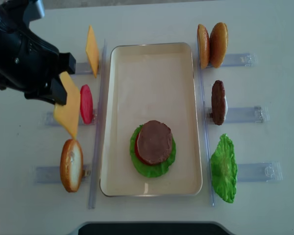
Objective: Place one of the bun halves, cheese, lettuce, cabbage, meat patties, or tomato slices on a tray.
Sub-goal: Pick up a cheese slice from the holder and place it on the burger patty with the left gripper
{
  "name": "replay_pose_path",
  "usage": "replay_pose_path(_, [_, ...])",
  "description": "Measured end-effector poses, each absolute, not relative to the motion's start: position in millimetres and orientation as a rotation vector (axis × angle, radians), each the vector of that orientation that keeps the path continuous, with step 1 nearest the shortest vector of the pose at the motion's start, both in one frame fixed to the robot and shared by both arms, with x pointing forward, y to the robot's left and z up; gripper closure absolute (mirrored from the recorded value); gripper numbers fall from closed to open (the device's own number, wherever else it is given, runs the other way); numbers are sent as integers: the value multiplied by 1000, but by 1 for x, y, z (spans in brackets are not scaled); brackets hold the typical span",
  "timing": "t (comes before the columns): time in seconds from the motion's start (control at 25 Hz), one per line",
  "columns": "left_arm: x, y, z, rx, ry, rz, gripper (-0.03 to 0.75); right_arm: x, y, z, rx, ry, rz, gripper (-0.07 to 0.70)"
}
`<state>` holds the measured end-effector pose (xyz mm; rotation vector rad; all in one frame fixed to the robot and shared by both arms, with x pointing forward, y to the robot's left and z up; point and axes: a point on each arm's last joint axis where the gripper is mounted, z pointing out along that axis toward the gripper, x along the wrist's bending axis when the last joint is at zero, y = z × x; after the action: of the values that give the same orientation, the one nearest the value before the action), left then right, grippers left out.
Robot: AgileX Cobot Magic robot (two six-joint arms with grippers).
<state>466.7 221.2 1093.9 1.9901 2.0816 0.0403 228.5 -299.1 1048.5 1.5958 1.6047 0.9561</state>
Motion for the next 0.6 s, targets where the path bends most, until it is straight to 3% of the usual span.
replay_pose_path(0.6, [450,226,1077,2001,2137,2,696,228,-299,1048,1596,1605,956,45])
